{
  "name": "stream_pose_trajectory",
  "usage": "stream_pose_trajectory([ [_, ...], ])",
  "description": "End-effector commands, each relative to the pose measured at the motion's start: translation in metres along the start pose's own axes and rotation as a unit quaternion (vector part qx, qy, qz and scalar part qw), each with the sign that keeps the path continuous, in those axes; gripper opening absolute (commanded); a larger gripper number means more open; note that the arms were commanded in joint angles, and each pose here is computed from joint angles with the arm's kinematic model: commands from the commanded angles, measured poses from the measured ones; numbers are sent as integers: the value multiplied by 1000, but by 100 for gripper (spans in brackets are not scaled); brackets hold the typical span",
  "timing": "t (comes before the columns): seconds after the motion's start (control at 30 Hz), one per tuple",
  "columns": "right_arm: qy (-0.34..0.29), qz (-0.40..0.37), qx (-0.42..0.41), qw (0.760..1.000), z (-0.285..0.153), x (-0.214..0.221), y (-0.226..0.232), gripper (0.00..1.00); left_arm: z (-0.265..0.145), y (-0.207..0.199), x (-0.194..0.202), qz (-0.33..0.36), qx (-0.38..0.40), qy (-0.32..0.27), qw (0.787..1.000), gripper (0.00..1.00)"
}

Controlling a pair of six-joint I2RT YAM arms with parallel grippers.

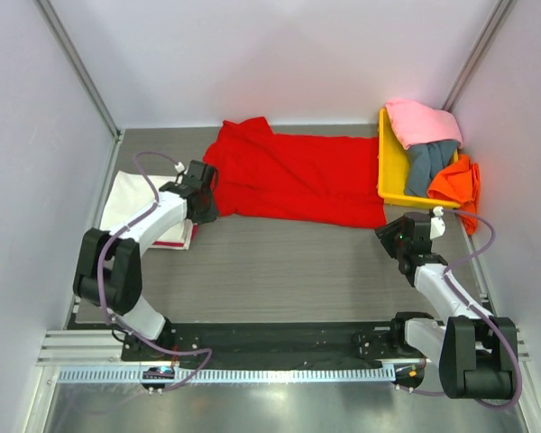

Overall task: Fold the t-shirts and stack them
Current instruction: Fold the tshirt

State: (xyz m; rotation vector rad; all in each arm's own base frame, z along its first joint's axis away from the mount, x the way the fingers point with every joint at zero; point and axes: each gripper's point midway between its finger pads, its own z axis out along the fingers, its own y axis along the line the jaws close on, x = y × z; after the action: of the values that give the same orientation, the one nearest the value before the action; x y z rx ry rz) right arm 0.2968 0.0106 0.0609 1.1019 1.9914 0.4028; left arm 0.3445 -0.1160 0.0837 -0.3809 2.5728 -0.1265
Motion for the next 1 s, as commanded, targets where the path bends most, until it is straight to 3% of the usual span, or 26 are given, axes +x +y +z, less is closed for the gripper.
stream_pose_trajectory([
  [0.0,-10,-11,-20,1000,0,-4,9,43,14,6,-14,22,-26,-29,999,0],
  [0.43,-8,-16,-19,1000,-1,-3,6,43,60,40,-8,68,-124,-23,990,0],
  [0.63,-12,-12,-12,1000,2,-3,3,43,75,71,-13,23,-155,-7,988,0],
  [0.83,-40,26,-37,998,8,-7,5,53,79,111,-36,-64,-177,-4,982,0],
  [0.97,-59,49,-41,996,17,-12,8,53,79,123,-52,-91,-184,-18,978,0],
])
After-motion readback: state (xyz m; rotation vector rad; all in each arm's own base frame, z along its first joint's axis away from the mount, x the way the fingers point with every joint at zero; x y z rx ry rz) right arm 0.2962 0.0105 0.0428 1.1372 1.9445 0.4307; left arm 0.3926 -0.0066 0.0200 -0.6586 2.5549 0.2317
